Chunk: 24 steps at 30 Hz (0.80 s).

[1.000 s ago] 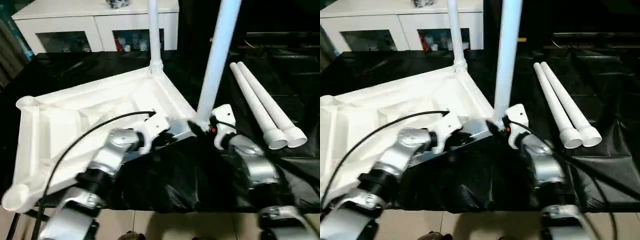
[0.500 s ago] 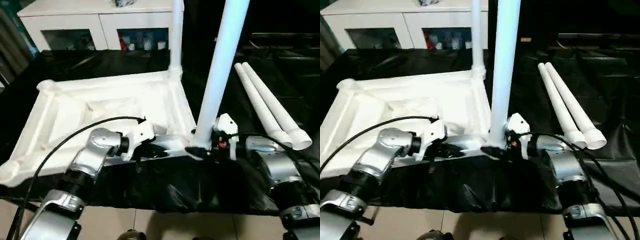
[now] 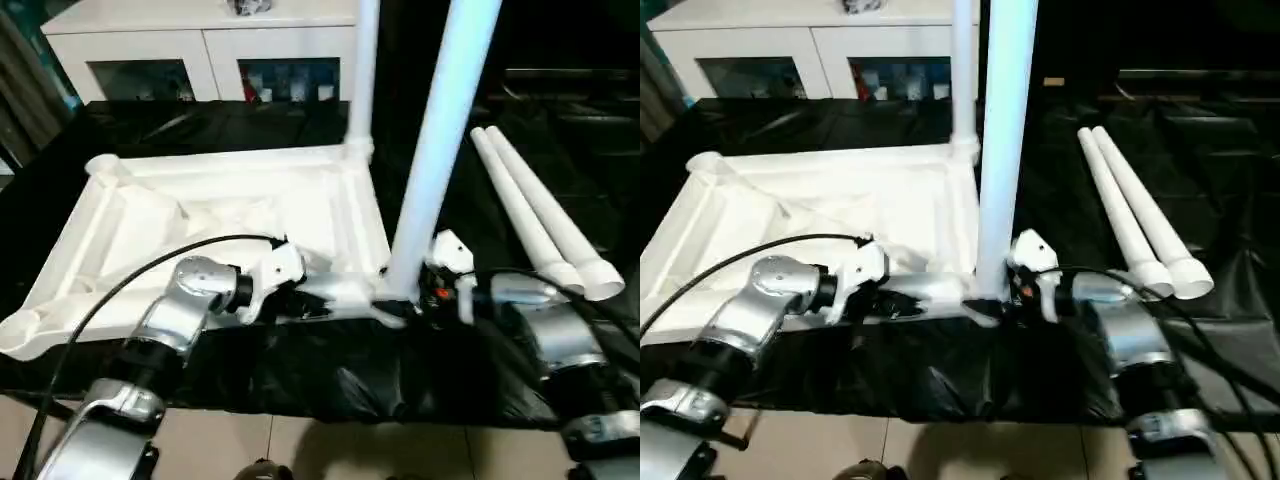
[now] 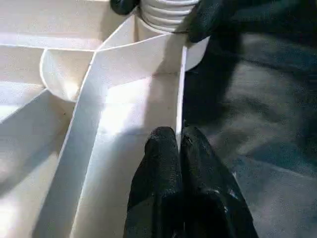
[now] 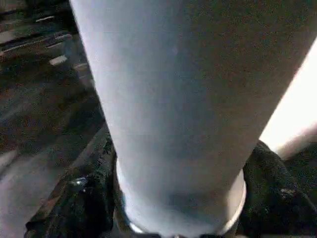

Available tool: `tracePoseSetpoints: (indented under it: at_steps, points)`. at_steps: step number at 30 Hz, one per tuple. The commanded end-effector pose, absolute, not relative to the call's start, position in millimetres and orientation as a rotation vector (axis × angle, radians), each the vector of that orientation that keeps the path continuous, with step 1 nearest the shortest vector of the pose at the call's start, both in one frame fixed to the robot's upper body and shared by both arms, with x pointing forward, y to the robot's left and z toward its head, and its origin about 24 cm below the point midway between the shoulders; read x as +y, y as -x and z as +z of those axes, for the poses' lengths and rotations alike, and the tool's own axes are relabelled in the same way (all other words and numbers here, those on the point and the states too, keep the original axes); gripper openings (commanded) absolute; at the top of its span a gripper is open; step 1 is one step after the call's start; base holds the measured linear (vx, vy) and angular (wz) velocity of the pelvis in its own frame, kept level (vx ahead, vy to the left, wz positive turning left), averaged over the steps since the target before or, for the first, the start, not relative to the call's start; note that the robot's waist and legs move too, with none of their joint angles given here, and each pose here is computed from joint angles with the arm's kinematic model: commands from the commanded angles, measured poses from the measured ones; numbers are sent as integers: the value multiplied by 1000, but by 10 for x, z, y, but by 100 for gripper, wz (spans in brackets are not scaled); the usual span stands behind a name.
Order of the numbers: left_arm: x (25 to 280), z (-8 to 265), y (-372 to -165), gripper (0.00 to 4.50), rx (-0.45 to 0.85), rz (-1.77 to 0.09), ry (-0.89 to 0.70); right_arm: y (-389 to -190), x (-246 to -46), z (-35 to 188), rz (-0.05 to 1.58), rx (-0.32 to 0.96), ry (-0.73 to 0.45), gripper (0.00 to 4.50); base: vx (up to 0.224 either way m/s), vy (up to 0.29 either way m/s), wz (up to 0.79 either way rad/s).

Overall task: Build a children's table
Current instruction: Rotate leg to tighten

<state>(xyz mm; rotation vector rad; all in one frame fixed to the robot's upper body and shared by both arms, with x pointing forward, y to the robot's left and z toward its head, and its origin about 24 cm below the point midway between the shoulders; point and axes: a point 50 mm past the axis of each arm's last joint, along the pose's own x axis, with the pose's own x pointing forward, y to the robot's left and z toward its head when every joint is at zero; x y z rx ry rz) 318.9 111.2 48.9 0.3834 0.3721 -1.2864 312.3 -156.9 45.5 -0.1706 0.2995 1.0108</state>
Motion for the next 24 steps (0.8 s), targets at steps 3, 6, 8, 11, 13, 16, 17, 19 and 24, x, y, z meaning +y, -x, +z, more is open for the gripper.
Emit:
tracePoseSetpoints:
  at_steps: [3, 6, 8, 11, 13, 16, 17, 19, 24]
  points:
    - [641, 543, -3307, 0, 295, -1096, -347, -3139, -1040, 230, 860, 336, 25, 272, 0, 0, 0]
    - [478, 533, -3311, 0, 293, -1030, -338, -3192, -939, 156, 668, 350, -10, 272, 0, 0, 0]
    - [437, 530, -3310, 0, 293, -1014, -339, -3207, -911, 136, 613, 353, -6, 272, 0, 0, 0]
    - [313, 551, -3292, 0, 270, -1008, -325, -3251, -790, 153, 521, 329, -31, 272, 0, 0, 0]
    - [291, 562, -3283, 0, 258, -1018, -321, -3264, -755, 180, 521, 312, -18, 272, 0, 0, 0]
    - [286, 582, -3265, 0, 234, -1045, -315, -3281, -741, 223, 537, 296, -36, 342, 0, 0, 0]
    - [309, 590, -3251, 0, 219, -1070, -326, -3286, -761, 248, 561, 285, -23, 348, 0, 0, 0]
    - [352, 587, -3236, 0, 216, -1096, -333, -3286, -803, 270, 589, 261, 31, 362, 0, 0, 0]
    - [505, 587, -3196, 0, 209, -1177, -359, -3263, -986, 292, 708, 233, 129, 378, 0, 0, 0]
